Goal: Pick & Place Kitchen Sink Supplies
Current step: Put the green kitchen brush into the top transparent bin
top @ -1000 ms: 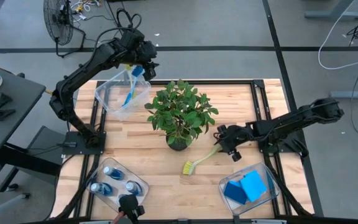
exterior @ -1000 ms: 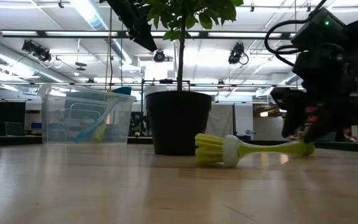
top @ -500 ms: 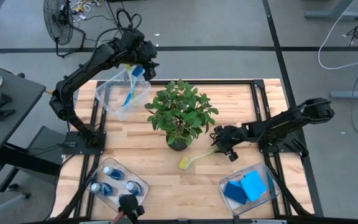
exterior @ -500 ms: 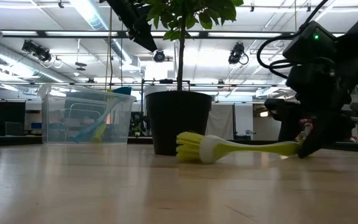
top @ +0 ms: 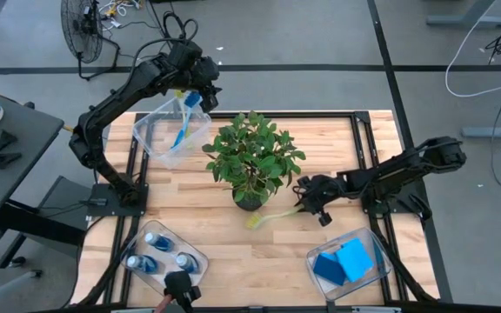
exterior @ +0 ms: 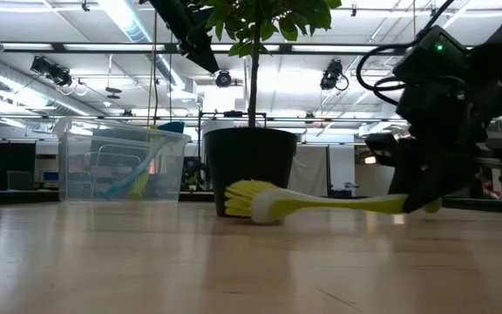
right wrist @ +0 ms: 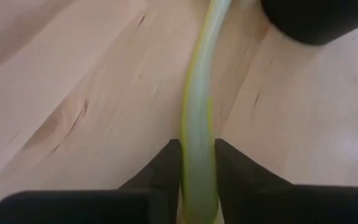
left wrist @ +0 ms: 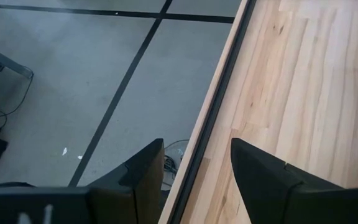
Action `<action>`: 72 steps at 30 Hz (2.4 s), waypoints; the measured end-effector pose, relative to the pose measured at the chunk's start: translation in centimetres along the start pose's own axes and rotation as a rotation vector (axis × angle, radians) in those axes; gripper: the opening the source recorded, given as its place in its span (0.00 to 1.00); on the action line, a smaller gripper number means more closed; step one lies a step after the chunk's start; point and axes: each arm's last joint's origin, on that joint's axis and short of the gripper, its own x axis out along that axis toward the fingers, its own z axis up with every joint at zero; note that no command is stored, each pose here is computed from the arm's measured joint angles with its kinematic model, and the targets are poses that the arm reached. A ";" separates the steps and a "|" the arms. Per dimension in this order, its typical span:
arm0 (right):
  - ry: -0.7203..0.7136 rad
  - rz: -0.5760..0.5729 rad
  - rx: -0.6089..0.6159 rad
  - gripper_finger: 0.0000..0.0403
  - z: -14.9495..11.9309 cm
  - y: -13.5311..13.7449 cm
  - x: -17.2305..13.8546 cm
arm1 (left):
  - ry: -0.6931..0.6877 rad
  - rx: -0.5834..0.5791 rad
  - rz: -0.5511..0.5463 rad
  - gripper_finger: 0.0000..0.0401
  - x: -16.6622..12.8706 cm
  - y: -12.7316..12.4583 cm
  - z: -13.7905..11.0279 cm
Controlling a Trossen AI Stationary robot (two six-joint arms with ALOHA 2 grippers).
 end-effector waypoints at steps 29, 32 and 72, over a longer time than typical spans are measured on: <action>0.180 0.098 0.081 0.14 4.1 -1.4 -4.2 | -0.004 0.002 0.006 0.47 0.0 0.0 0.1; 0.235 0.116 0.138 0.14 3.6 -0.9 -5.6 | -0.004 0.001 0.006 0.47 0.0 0.0 0.0; -0.039 -0.067 0.175 0.14 10.7 -3.8 -14.0 | -0.012 -0.023 0.049 0.47 0.0 1.3 -0.3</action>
